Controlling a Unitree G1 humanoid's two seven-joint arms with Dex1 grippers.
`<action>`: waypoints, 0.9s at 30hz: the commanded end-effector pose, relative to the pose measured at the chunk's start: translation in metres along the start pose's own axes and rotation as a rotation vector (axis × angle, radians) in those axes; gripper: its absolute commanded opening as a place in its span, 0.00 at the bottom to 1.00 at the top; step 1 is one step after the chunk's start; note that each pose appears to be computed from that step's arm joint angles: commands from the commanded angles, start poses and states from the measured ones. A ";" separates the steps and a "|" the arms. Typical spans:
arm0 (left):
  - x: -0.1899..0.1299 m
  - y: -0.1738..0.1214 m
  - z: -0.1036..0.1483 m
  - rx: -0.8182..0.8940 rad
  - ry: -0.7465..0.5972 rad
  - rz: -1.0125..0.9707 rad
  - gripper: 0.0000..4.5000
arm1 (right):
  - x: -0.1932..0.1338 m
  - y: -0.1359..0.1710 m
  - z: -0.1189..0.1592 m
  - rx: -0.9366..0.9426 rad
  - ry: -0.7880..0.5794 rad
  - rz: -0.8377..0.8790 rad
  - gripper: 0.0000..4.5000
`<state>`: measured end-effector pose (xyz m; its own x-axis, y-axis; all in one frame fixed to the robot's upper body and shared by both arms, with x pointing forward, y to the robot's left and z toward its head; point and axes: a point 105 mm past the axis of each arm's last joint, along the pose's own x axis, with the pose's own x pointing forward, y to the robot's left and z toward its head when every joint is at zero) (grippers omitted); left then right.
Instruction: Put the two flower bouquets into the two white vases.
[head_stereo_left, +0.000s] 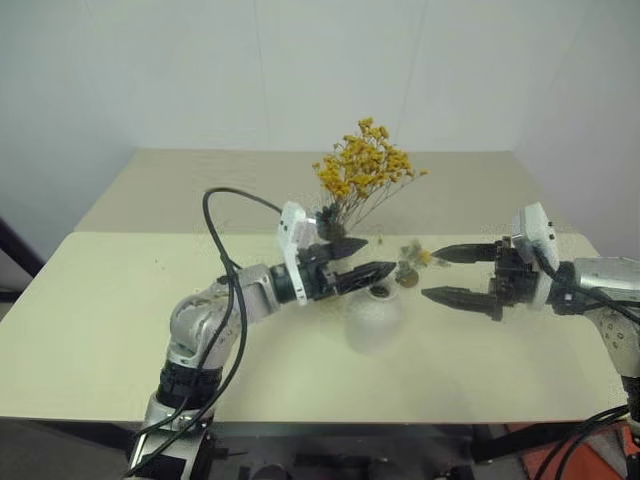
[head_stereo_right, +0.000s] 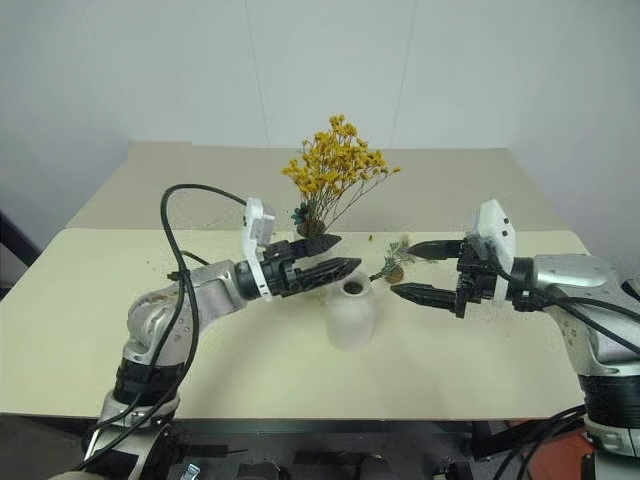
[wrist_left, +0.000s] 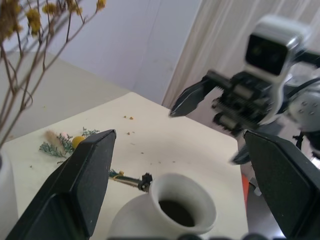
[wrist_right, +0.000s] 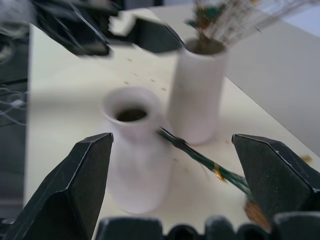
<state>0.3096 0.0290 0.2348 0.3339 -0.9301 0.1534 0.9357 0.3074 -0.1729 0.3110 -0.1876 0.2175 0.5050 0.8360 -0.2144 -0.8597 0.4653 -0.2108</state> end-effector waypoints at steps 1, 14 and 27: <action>-0.011 -0.011 0.022 0.052 0.036 -0.055 0.99 | -0.001 -0.028 -0.005 0.058 0.068 -0.186 1.00; -0.026 -0.013 0.040 0.129 0.183 -0.057 0.99 | 0.035 -0.057 -0.010 0.714 0.439 -0.350 1.00; -0.037 -0.013 0.035 0.129 0.164 0.008 0.99 | 0.078 -0.065 -0.036 0.882 0.512 -0.340 1.00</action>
<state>0.2945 0.0627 0.2575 0.3209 -0.9466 -0.0314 0.9433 0.3224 -0.0790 0.4038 -0.1660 0.1679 0.4962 0.4766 -0.7257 -0.2999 0.8785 0.3719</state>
